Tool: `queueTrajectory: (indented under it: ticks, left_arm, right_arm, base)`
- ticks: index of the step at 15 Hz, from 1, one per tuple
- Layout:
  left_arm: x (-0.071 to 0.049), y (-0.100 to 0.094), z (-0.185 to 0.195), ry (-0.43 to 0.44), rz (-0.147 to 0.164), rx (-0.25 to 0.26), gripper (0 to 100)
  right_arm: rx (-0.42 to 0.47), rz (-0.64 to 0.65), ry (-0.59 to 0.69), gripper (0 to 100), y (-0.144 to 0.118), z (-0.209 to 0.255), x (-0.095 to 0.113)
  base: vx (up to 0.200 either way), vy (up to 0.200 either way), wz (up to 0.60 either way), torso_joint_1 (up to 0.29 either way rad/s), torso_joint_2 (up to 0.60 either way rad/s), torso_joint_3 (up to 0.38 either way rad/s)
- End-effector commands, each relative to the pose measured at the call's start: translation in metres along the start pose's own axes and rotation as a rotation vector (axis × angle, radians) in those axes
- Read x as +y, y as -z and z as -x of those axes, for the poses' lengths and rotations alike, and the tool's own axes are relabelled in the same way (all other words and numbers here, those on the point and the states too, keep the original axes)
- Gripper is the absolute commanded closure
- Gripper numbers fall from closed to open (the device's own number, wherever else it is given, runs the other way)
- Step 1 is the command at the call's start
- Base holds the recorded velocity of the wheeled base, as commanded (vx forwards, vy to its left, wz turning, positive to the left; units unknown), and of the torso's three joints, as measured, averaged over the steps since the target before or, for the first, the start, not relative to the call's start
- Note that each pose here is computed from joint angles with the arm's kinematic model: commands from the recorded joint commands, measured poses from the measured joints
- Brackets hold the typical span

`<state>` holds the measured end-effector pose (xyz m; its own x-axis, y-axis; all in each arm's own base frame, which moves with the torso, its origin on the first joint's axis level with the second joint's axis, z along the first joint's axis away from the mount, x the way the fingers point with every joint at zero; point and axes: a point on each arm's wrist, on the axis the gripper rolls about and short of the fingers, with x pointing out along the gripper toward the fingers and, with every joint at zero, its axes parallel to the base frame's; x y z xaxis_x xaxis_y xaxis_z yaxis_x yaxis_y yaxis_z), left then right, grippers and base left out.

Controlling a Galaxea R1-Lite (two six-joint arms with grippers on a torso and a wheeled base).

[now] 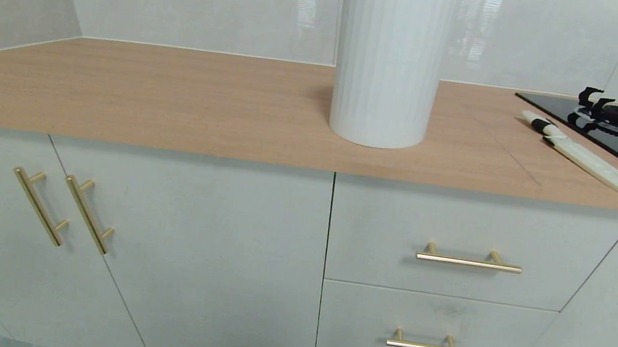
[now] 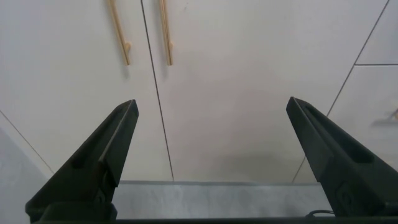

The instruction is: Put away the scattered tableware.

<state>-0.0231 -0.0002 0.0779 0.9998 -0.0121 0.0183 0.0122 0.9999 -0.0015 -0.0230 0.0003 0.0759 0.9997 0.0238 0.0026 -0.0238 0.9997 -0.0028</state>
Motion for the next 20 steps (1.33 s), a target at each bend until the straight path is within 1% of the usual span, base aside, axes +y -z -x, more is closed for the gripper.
queueTrajectory:
  ticks: [1, 10, 13, 18, 20]
  left_arm:
    - [0.0000, 0.0000, 0.0000, 0.000, 0.000, 0.000, 0]
    - [0.0000, 0.0000, 0.0000, 0.000, 0.001, 0.000, 0]
    - [0.0000, 0.0000, 0.0000, -0.001, 0.001, 0.000, 0]
    - [0.0000, 0.0000, 0.0000, -0.001, 0.001, 0.000, 0]
    - [0.0000, 0.0000, 0.0000, -0.001, 0.001, 0.000, 0]
  right_arm:
    - [0.001, 0.000, -0.001, 0, 0.0000, -0.0001, 0.0000]
    - [0.001, 0.000, -0.001, 0, 0.0000, -0.0001, 0.0000]
    - [0.001, 0.000, -0.001, 0, 0.0000, -0.0001, 0.0000]
    - [0.001, 0.000, -0.001, 0, 0.0000, -0.0001, 0.0000]
    - [0.001, 0.000, -0.001, 0, 0.0000, -0.0001, 0.0000]
  base:
    - [0.000, 0.000, 0.00, 0.000, 0.00, 0.000]
    - [0.000, 0.000, 0.00, 0.000, 0.00, 0.000]
    - [0.200, 0.000, 0.00, -0.002, 0.00, 0.001]
    - [0.000, 0.000, 0.00, 0.000, 0.00, 0.000]
    - [0.000, 0.000, -0.60, 0.000, 0.00, 0.002]
